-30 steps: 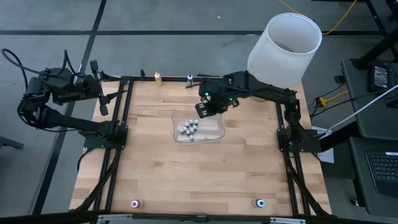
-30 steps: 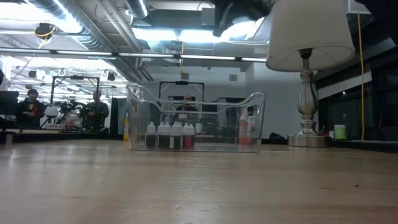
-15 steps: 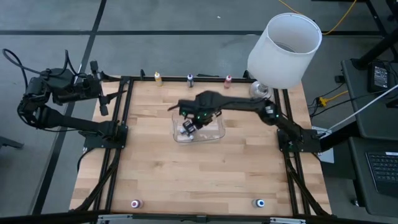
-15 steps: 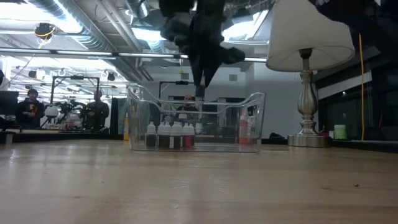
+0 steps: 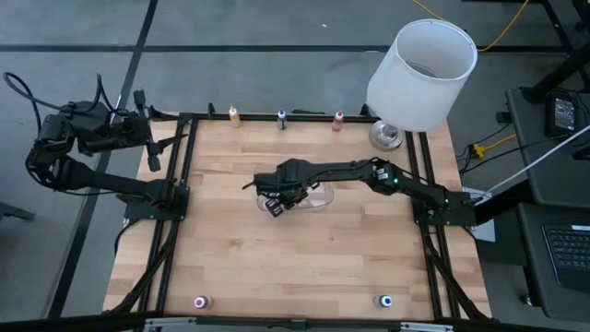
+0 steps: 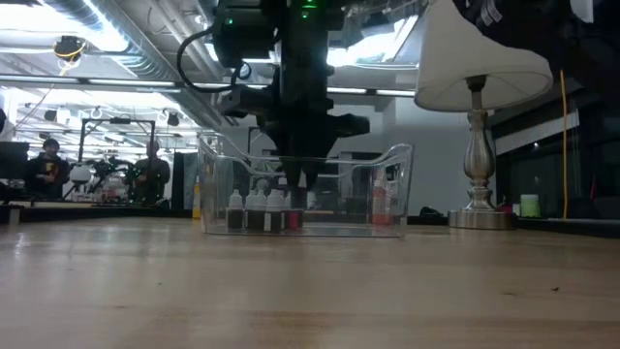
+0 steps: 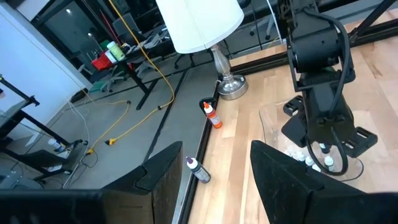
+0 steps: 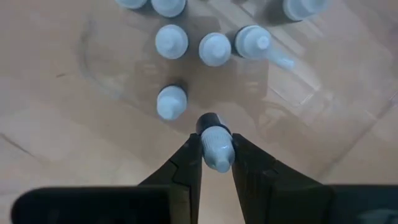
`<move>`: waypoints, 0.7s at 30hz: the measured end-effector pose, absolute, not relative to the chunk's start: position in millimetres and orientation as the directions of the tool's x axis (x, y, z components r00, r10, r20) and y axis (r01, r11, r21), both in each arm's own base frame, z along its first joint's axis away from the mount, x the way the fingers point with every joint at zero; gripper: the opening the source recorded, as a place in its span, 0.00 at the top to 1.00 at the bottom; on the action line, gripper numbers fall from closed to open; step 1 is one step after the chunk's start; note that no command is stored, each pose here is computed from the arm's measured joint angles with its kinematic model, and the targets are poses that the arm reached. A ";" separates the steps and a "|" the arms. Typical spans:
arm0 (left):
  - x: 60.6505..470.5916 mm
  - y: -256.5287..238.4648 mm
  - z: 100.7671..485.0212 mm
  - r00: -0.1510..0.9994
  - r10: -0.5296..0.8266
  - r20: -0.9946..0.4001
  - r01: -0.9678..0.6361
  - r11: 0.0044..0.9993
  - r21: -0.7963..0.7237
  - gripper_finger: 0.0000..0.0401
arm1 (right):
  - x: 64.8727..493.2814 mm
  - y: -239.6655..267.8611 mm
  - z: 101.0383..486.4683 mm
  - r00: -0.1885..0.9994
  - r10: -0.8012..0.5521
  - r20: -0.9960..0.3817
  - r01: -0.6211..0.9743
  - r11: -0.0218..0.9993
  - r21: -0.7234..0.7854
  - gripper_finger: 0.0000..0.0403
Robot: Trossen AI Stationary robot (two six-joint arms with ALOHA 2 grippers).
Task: Pick & Place food coloring
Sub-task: Put the violet food coloring bottle into the transparent bin
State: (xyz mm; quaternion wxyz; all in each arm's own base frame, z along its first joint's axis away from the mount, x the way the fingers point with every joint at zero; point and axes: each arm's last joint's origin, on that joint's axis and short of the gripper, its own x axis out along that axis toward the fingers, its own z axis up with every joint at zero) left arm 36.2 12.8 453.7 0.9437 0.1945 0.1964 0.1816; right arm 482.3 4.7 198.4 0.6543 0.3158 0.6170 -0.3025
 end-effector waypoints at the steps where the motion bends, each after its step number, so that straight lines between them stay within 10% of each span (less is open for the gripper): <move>1: 36.2 12.8 453.7 0.857 0.419 -0.300 -0.267 0.858 0.438 0.54 | 482.5 4.5 197.6 0.055 -0.012 -0.998 0.786 0.617 0.036 0.81; 21: 36.1 12.7 453.3 0.857 0.416 -0.304 -0.270 0.865 0.424 0.54 | 490.6 1.5 177.7 0.057 -0.092 -0.994 0.790 0.613 -0.011 0.81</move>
